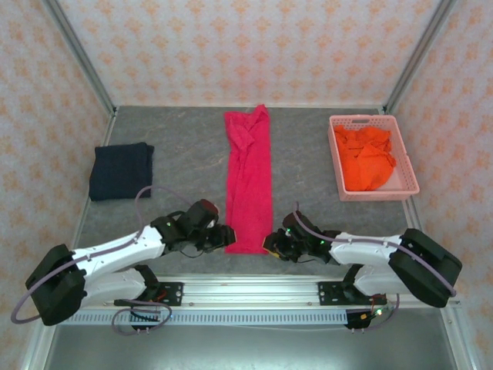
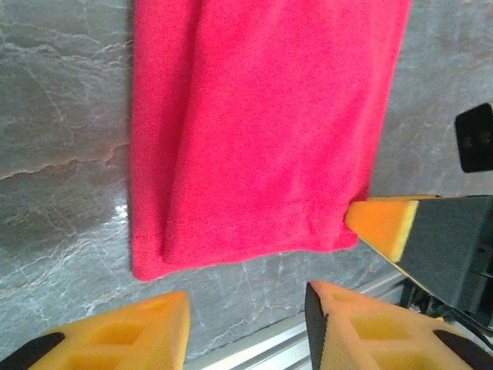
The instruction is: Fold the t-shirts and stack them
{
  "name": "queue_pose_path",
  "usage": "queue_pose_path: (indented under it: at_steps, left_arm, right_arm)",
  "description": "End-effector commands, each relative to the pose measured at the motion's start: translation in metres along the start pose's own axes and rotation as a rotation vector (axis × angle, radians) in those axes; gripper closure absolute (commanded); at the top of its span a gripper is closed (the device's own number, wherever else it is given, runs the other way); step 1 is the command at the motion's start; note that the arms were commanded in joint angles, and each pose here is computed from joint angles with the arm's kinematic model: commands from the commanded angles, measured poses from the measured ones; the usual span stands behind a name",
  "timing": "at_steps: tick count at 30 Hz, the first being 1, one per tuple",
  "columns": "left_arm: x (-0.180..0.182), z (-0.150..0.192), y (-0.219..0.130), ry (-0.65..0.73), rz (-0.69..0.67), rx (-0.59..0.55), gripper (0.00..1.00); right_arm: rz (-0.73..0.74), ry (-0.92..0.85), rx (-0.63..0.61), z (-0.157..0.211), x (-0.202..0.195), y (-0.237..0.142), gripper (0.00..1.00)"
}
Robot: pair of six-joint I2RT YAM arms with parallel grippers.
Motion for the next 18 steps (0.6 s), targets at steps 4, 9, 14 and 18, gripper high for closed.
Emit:
queue_pose_path:
  at_steps: [4, 9, 14, 18]
  left_arm:
    - [0.012, 0.002, 0.016, -0.015, -0.06, 0.033, 0.51]
    - [0.008, -0.001, 0.029, -0.005, -0.056, 0.049, 0.55]
    - [0.006, -0.003, 0.037, 0.007, -0.061, 0.066, 0.61]
    - [0.012, 0.001, 0.039, 0.0, -0.077, 0.078, 0.66]
  right_arm:
    - [0.013, -0.023, -0.005, 0.001, -0.005, 0.0, 0.69]
    - [0.007, -0.017, -0.009, 0.001, -0.005, 0.0, 0.69]
    - [0.005, -0.015, -0.015, 0.0, -0.006, -0.001, 0.7]
    - [0.003, -0.015, -0.017, 0.0, -0.006, -0.002, 0.71]
Point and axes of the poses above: each hand's point on the last joint's axis, 136 mm out from that joint toward the fingers, its own y axis out along the fingers, its own x axis along the line the jaws close on, z = x × y, the point moved 1 cm from there along -y, back along the fingers, and after that the axes turned 3 degrees about y, right-handed, at the moved point
